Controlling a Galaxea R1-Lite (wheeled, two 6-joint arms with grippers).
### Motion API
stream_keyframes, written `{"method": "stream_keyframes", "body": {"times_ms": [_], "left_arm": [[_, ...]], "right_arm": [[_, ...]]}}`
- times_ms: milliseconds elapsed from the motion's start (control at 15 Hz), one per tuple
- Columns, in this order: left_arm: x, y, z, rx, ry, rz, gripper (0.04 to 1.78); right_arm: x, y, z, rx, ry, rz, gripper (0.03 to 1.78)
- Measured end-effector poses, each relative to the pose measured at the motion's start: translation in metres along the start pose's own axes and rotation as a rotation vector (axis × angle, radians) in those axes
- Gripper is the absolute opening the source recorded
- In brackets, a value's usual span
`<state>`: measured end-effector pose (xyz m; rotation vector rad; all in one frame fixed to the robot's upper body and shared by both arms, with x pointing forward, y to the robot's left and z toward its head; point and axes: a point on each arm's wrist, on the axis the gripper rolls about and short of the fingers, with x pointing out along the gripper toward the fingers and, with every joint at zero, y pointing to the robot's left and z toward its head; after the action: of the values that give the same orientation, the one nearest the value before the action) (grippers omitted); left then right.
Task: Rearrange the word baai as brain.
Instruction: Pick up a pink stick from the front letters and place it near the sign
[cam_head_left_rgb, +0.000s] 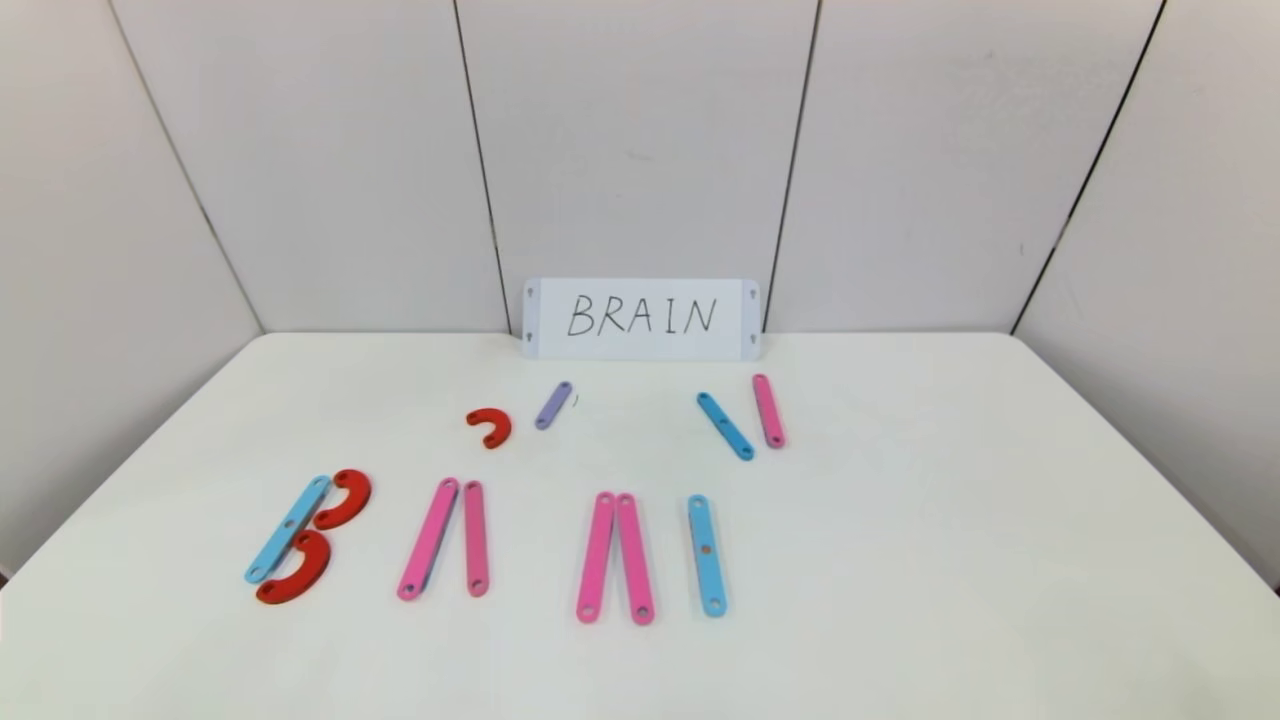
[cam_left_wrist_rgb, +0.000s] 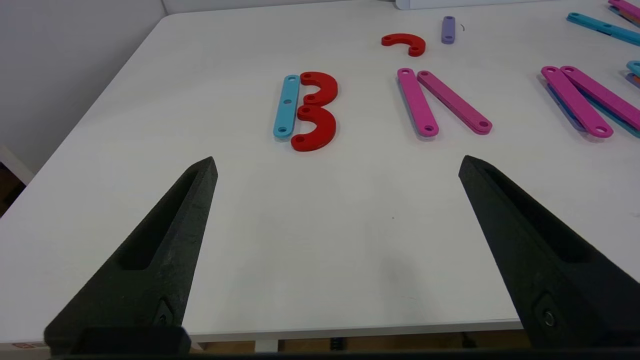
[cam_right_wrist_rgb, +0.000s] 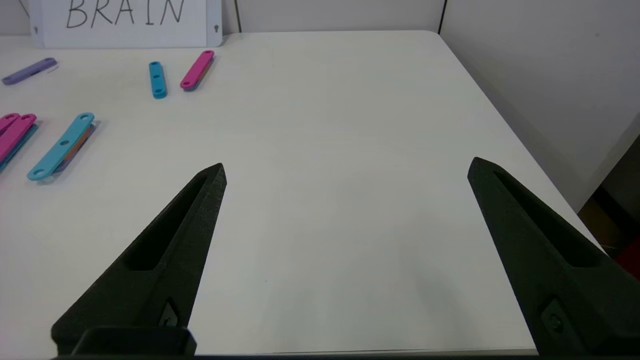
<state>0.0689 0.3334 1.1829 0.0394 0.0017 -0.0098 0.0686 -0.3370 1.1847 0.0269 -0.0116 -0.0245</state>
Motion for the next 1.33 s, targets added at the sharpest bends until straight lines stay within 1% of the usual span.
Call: {"method": "stream_keyframes", "body": {"times_ms": [200, 333, 400, 600, 733, 867, 1067, 1200, 1333], "left_arm": [[-0.004, 0.000, 0.013, 0.000, -0.032, -0.028, 1.70], [-0.008, 0.000, 0.029, 0.001, -0.059, -0.046, 1.70], [-0.009, 0.000, 0.038, 0.001, -0.068, -0.050, 1.70], [-0.008, 0.001, 0.069, 0.002, -0.080, -0.052, 1.70], [-0.003, 0.002, 0.092, 0.002, -0.081, -0.054, 1.70], [0.004, 0.003, 0.113, 0.006, -0.071, -0.056, 1.70], [0.021, 0.004, 0.140, 0.060, -0.034, -0.061, 1.70], [0.039, 0.005, 0.155, 0.082, 0.008, -0.071, 1.70], [0.059, 0.005, 0.164, 0.084, 0.061, -0.089, 1.70]], "right_arm": [[-0.006, 0.000, 0.019, 0.002, -0.057, 0.004, 1.70], [-0.010, 0.001, 0.034, -0.005, -0.089, 0.019, 1.70], [-0.011, 0.001, 0.043, -0.024, -0.098, 0.021, 1.70], [-0.014, 0.002, 0.066, -0.102, -0.102, 0.013, 1.70], [-0.012, 0.003, 0.085, -0.113, -0.109, 0.003, 1.70], [-0.009, 0.004, 0.110, -0.116, -0.116, -0.001, 1.70], [0.008, 0.005, 0.145, -0.117, -0.086, 0.006, 1.70], [0.026, 0.006, 0.167, -0.115, -0.053, 0.025, 1.70], [0.047, 0.007, 0.184, -0.112, -0.014, 0.045, 1.70]]}}
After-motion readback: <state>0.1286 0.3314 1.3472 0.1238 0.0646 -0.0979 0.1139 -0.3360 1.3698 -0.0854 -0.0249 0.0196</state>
